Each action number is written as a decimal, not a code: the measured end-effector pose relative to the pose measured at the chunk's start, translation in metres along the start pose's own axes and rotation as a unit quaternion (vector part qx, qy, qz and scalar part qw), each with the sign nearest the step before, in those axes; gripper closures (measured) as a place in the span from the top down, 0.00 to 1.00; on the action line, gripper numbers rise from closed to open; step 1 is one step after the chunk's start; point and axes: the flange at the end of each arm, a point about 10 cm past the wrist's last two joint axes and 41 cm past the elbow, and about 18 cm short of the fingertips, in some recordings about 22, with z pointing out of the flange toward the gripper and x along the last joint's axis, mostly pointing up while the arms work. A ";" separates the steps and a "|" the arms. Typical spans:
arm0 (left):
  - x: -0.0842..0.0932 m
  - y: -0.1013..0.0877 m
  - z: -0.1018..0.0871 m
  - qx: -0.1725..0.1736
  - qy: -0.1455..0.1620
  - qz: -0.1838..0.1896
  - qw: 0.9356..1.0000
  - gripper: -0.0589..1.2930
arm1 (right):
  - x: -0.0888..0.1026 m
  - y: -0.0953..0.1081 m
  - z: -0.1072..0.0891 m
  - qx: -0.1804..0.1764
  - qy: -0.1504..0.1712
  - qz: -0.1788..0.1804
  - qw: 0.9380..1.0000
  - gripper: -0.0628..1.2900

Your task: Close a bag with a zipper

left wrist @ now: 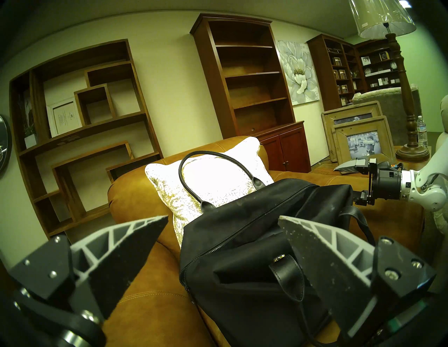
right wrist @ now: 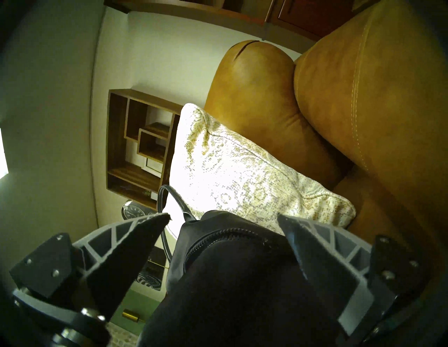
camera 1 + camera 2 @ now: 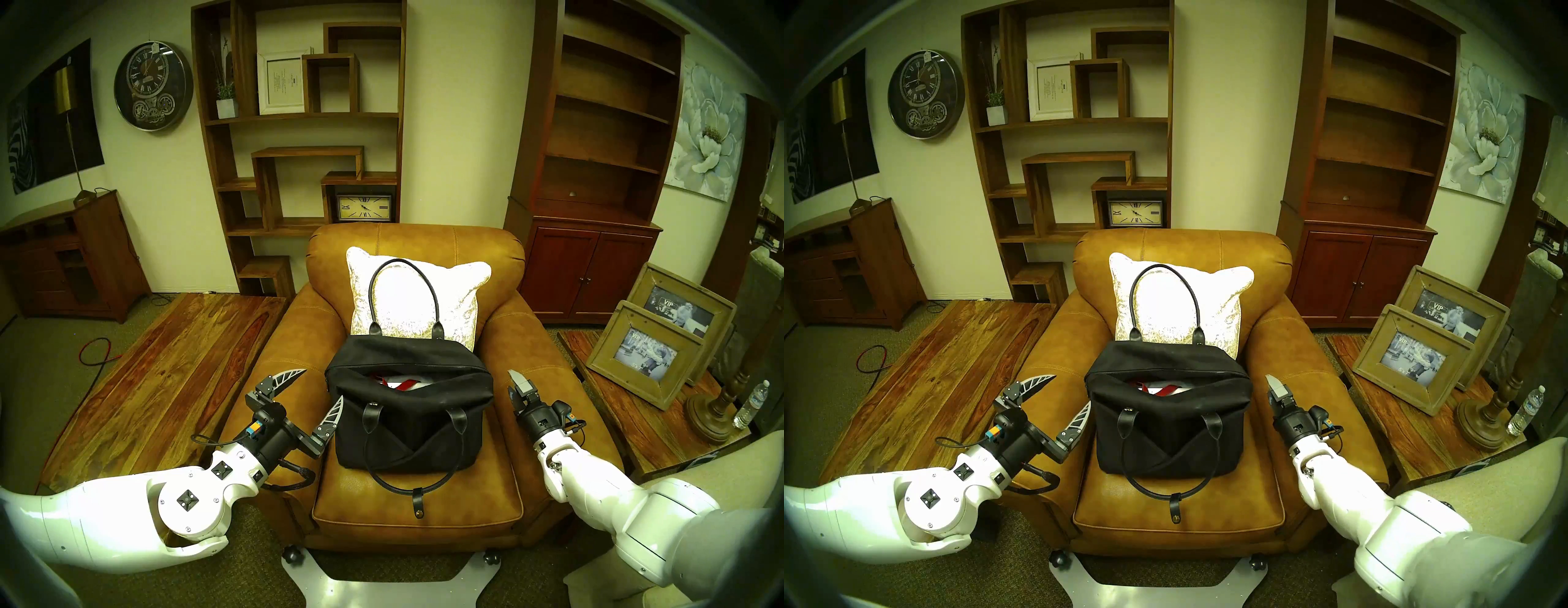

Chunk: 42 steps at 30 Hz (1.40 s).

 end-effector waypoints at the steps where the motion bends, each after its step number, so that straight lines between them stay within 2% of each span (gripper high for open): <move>1: 0.000 0.000 0.000 0.000 0.000 0.000 1.000 0.98 | -0.001 0.000 0.001 -0.003 0.001 0.002 1.000 0.97; 7: 0.000 0.000 0.000 0.000 0.000 0.001 1.000 0.98 | -0.009 0.002 0.010 -0.023 0.011 0.028 0.999 0.97; 19: 0.000 0.000 0.000 0.001 0.000 0.002 1.000 0.98 | -0.033 -0.001 0.027 -0.042 0.016 0.082 0.996 0.97; 30: -0.001 0.000 0.000 0.001 0.000 0.003 1.000 0.98 | -0.047 0.001 0.031 -0.061 0.023 0.119 0.991 0.97; 42: -0.001 0.000 0.000 0.002 0.000 0.004 1.000 0.98 | -0.053 0.000 0.034 -0.060 0.035 0.155 0.985 0.97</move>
